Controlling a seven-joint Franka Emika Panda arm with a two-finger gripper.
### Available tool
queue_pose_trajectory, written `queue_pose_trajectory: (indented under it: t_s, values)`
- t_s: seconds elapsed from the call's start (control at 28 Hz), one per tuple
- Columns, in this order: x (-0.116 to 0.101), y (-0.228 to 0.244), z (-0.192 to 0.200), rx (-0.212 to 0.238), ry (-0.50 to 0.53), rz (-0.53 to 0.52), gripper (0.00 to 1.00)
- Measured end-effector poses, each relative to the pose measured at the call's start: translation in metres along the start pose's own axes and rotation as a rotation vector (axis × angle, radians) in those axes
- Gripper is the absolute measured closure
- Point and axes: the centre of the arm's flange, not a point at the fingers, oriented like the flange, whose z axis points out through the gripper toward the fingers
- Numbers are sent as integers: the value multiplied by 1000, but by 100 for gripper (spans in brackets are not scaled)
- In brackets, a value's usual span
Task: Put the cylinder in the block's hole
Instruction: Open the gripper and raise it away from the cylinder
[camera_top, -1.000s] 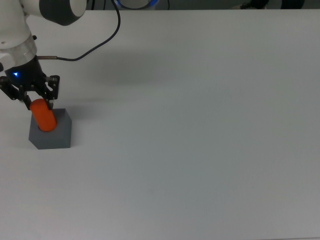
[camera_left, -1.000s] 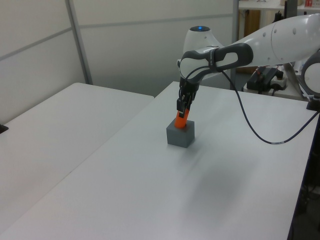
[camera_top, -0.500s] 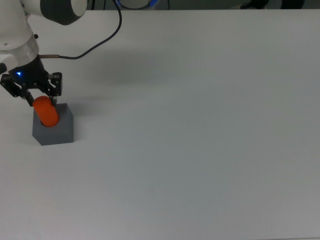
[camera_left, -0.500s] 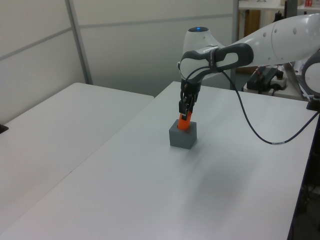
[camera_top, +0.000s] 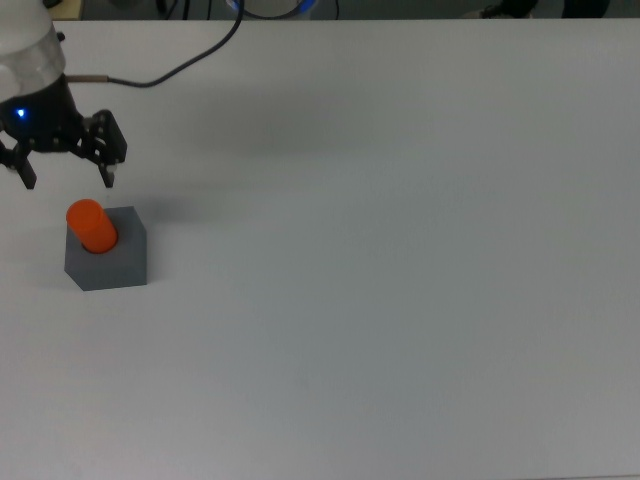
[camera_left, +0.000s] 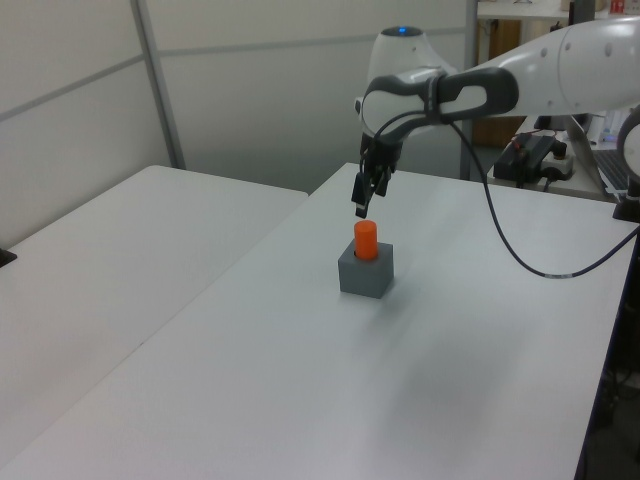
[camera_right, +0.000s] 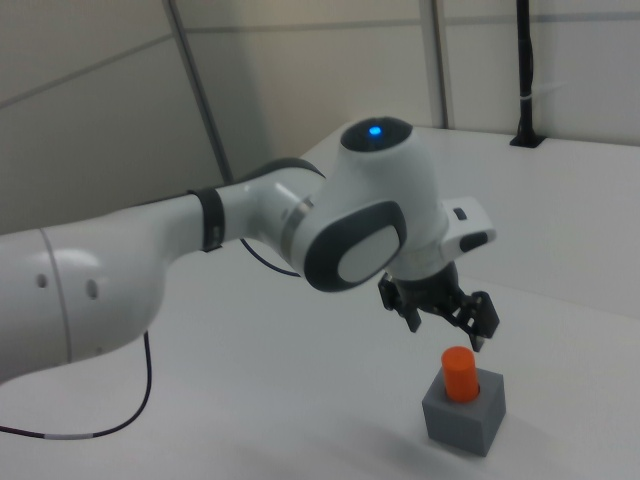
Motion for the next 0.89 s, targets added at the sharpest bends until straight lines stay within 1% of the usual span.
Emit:
queue_pose_trajectory:
  t_s: [0.11, 0.25, 0.36, 0.46, 0.64, 0.75, 0.89]
  values:
    - [-3, -2, -19, 3, -5, -2, 0]
    - [-5, -3, -30, -3, -21, -8, 0]
    - [-7, -2, -32, -15, -41, -15, 0]
    - [-10, -2, -30, -16, -70, -19, 0]
    - [-18, -2, -26, -24, -149, -31, 0]
    - [-21, -3, -30, -16, -184, -30, 0]
    - [-20, -6, -35, -11, -195, -31, 0]
